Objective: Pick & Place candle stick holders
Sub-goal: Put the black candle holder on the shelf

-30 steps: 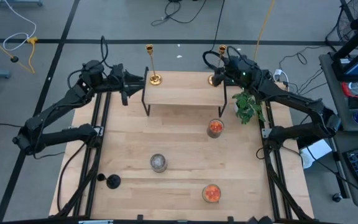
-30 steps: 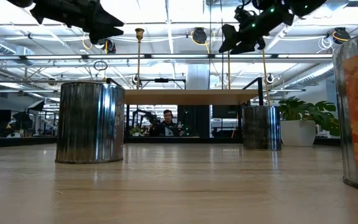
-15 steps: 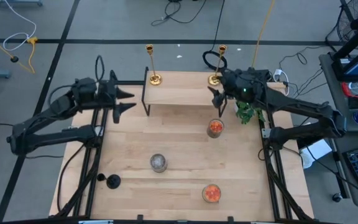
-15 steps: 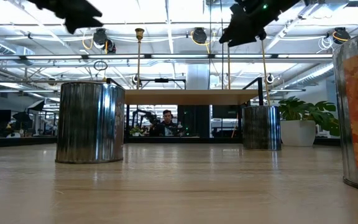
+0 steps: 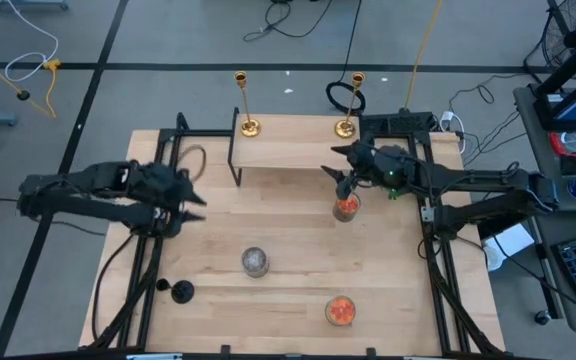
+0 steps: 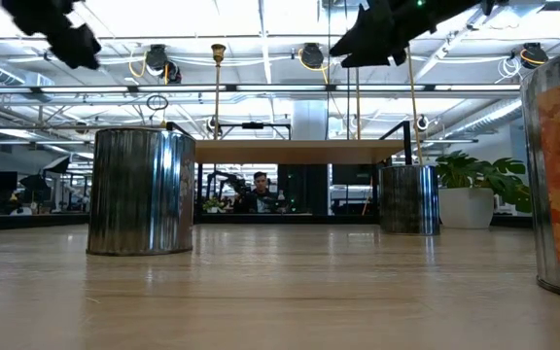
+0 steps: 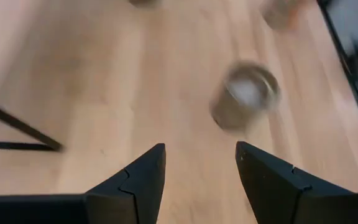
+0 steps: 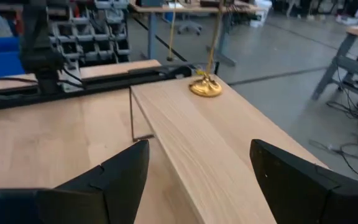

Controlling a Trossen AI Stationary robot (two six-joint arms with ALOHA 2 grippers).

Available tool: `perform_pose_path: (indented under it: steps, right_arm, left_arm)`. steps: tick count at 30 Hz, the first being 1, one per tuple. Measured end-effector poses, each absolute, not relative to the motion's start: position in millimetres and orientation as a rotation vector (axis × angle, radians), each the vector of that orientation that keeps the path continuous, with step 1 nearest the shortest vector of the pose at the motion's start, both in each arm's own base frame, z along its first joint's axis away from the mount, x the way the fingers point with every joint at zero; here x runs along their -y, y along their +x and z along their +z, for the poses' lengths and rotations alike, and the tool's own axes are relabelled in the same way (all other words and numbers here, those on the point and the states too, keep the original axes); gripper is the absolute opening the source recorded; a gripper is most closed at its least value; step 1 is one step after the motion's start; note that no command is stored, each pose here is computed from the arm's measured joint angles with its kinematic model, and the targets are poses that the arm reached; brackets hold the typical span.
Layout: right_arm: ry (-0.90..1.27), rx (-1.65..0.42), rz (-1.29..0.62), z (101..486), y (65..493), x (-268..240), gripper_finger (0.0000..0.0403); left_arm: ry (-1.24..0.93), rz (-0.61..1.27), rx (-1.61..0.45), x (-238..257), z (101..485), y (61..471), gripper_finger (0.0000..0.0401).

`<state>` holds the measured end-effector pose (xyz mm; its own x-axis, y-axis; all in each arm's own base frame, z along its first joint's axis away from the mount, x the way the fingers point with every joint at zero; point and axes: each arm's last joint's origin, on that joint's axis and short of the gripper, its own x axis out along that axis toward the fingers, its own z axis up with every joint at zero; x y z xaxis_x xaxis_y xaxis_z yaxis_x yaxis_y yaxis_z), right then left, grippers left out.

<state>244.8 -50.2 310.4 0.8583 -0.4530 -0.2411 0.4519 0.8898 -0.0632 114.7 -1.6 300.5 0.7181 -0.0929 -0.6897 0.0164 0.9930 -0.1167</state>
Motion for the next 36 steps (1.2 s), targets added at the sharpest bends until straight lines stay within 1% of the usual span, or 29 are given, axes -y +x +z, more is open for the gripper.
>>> perform_pose_path:
  steps: [4,9,11,15,20,25,30,36]
  right_arm:
    - [-0.007,-0.223,-0.46,307,246,47,0.0279]
    - [-0.008,-0.218,-0.448,306,247,44,0.0279]
    - [-0.008,-0.218,-0.443,306,247,42,0.0279]
    - [-0.01,-0.218,-0.435,306,247,41,0.0279]
    - [-0.013,-0.218,-0.432,306,247,40,0.0279]
    - [-0.017,-0.219,-0.432,306,247,41,0.0279]
    - [-0.05,-0.226,-0.429,306,247,41,0.0279]
    - [-0.059,-0.228,-0.428,306,247,41,0.0279]
  left_arm:
    - [-0.059,-0.155,-0.938,17,289,111,0.0202]
    - [-0.1,-0.193,-1.185,31,273,100,0.0202]
    - [-0.154,-0.221,-1.245,38,261,99,0.0202]
    - [-0.223,-0.326,-1.297,54,234,101,0.0202]
    - [-0.207,-0.468,-1.299,69,201,98,0.0202]
    - [-0.229,-0.595,-1.261,84,183,95,0.0197]
    - [-0.212,-0.714,-1.108,100,178,97,0.0158]
    - [-0.15,-0.672,-0.959,107,183,100,0.0108]
